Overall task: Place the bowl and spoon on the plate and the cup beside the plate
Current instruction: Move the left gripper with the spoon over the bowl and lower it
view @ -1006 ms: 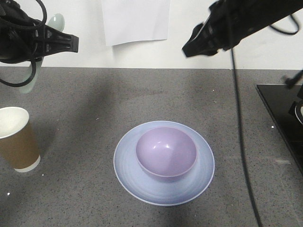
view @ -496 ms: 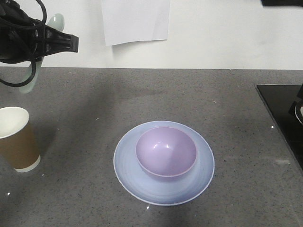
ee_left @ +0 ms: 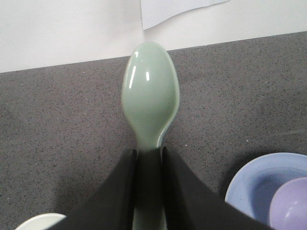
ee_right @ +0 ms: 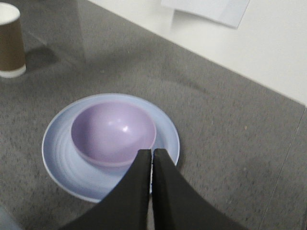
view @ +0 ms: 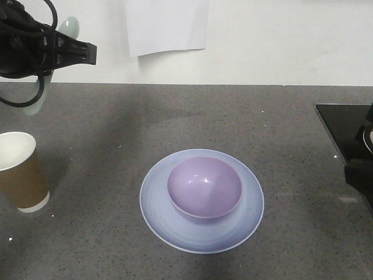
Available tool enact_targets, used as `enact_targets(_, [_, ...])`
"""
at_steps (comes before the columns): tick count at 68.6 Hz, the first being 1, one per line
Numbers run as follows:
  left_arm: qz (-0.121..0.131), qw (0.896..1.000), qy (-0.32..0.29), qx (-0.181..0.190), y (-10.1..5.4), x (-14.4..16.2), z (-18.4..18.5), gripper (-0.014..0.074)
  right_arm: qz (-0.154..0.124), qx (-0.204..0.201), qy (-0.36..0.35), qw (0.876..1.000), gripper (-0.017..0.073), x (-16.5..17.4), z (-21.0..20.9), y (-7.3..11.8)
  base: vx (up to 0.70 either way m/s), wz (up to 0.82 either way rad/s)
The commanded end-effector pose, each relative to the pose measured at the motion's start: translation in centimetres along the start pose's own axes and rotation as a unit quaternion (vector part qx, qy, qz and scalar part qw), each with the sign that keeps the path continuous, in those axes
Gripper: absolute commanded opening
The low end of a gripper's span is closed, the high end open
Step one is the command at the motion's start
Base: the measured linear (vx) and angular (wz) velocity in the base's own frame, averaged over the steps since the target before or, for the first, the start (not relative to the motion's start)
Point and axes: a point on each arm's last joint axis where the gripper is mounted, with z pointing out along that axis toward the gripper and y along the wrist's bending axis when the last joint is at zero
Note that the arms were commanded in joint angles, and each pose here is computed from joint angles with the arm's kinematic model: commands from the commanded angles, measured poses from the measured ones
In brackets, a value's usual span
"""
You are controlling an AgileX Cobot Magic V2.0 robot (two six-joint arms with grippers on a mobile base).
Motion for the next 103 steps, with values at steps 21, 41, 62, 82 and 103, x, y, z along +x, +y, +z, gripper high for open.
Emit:
enact_targets(21, [0.031, 0.996, -0.047, 0.071, -0.7, -1.0, -1.5, -0.0006, 0.005, 0.024, -0.049, 0.998, -0.0003, 0.4, -0.5, -0.1, 0.00, 0.00])
enact_targets(41, [0.084, 0.975, 0.010, 0.204, -4.4, -2.5, -0.3, -0.0006, 0.003, 0.028, -0.056, 0.998, -0.0001, 0.2, -0.5, -0.1, 0.00, 0.00])
enact_targets(62, [0.127, 0.922, 0.164, 0.326, -10.3, -1.1, 7.2, -0.0006, 0.003, 0.032, -0.062, 0.998, -0.0001, 0.1, -0.5, -0.2, 0.00, 0.00])
enact_targets(82, [0.175, 0.889, 0.226, 0.357, -13.5, 1.4, 9.6, -0.0006, 0.002, 0.033, -0.064, 0.997, -0.0001, 0.1, -0.5, -0.2, 0.00, 0.00])
enact_targets(103, [0.191, 0.900, 0.242, 0.307, -13.5, 2.0, 10.6, -0.0006, 0.002, 0.034, -0.066, 0.997, -0.0001, 0.1, -0.5, -0.2, 0.00, 0.00])
